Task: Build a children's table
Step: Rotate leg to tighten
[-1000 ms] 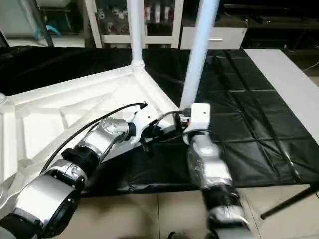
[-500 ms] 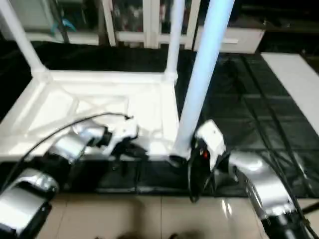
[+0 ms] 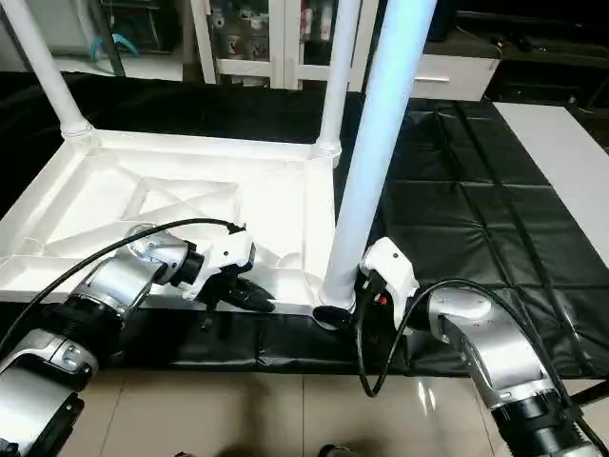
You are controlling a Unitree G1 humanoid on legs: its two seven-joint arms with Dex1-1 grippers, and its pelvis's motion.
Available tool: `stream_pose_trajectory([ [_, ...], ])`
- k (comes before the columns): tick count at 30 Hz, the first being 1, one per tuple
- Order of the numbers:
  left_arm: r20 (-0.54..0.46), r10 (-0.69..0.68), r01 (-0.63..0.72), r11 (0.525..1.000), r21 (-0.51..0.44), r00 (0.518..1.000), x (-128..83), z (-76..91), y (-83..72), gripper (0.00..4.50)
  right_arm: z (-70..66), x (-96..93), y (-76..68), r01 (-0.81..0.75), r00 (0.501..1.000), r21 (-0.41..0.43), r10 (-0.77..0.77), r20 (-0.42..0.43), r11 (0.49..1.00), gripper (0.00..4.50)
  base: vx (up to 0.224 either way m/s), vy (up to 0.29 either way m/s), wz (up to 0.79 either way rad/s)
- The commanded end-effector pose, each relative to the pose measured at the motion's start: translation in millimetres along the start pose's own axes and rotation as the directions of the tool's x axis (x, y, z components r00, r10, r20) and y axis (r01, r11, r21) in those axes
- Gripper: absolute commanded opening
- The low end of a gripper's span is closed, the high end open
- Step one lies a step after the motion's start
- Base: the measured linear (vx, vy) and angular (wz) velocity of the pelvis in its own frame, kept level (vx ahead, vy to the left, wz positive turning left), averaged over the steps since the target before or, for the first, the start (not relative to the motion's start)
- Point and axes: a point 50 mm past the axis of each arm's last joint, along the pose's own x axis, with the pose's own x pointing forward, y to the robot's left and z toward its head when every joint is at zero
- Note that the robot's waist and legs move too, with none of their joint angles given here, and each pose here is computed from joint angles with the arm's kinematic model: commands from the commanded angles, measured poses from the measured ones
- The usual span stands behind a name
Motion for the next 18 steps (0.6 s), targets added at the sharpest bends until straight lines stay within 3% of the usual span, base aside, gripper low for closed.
stream_pose_trajectory([
  [1,-0.061,-0.102,0.100,0.994,-0.049,0.993,13,-14.7,-12.1,0.00,2.9,3.4,1.8,-0.020,1.000,-0.022,0.020,0.003,1.000,3.70,0.000,0.000,0.00],
  [11,-0.068,-0.113,0.109,0.992,-0.065,0.991,13,-15.8,-14.6,0.00,3.9,6.2,1.3,-0.021,0.999,-0.017,0.021,0.039,1.000,2.87,0.000,0.000,0.00],
  [14,-0.063,-0.071,0.066,0.995,-0.072,0.995,14,-16.6,-12.3,0.00,11.2,13.5,-16.1,0.171,0.975,0.060,-0.178,0.135,0.983,2.81,0.000,0.000,0.00],
  [15,-0.051,-0.028,0.024,0.997,-0.073,0.998,17,-15.2,-9.3,0.00,14.4,16.8,-25.7,0.274,0.940,0.122,-0.292,0.176,0.954,2.78,0.000,0.000,0.00],
  [18,-0.033,0.061,-0.063,0.995,-0.082,0.998,22,-11.3,-2.2,0.00,17.7,21.3,-35.7,0.384,0.877,0.225,-0.430,0.216,0.896,2.69,0.000,0.000,0.00],
])
